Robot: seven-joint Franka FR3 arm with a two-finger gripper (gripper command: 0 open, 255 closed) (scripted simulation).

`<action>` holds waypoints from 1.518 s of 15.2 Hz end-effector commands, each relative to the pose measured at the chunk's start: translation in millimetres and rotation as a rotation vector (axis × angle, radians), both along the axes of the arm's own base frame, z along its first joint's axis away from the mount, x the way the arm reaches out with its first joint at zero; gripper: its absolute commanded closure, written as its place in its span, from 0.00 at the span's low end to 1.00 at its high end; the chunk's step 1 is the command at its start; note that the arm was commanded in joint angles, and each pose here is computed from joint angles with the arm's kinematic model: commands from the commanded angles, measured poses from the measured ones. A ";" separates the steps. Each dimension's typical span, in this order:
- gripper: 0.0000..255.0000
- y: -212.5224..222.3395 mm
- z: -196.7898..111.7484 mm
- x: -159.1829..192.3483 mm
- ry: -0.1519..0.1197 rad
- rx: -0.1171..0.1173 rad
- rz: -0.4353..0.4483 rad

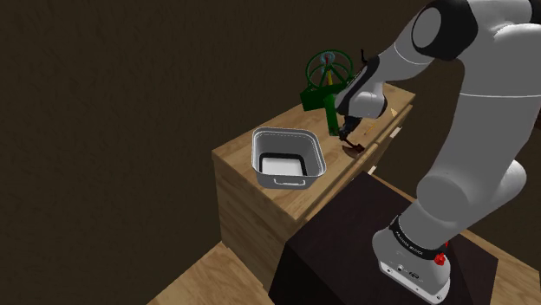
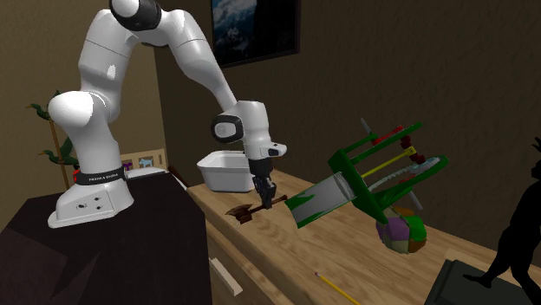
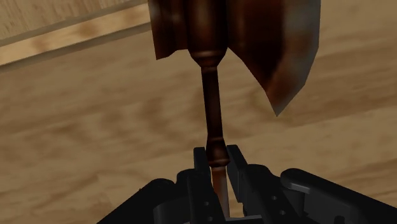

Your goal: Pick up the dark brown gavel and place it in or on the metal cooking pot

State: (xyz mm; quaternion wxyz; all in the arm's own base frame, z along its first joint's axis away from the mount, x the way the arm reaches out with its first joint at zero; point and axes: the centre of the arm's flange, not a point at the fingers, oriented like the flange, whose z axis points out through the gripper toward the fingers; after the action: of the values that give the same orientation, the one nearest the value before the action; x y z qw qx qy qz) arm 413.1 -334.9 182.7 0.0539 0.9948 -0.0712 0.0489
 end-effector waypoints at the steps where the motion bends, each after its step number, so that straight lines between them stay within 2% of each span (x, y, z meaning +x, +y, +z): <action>1: 1.00 0.2 10.8 0.6 0.000 0.000 0.000; 23: 1.00 0.2 126.9 0.6 0.000 0.000 0.000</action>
State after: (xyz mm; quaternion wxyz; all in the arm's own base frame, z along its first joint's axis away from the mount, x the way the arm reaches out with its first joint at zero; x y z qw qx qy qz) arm 413.1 -334.8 304.5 0.0537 0.9948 -0.0713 0.0491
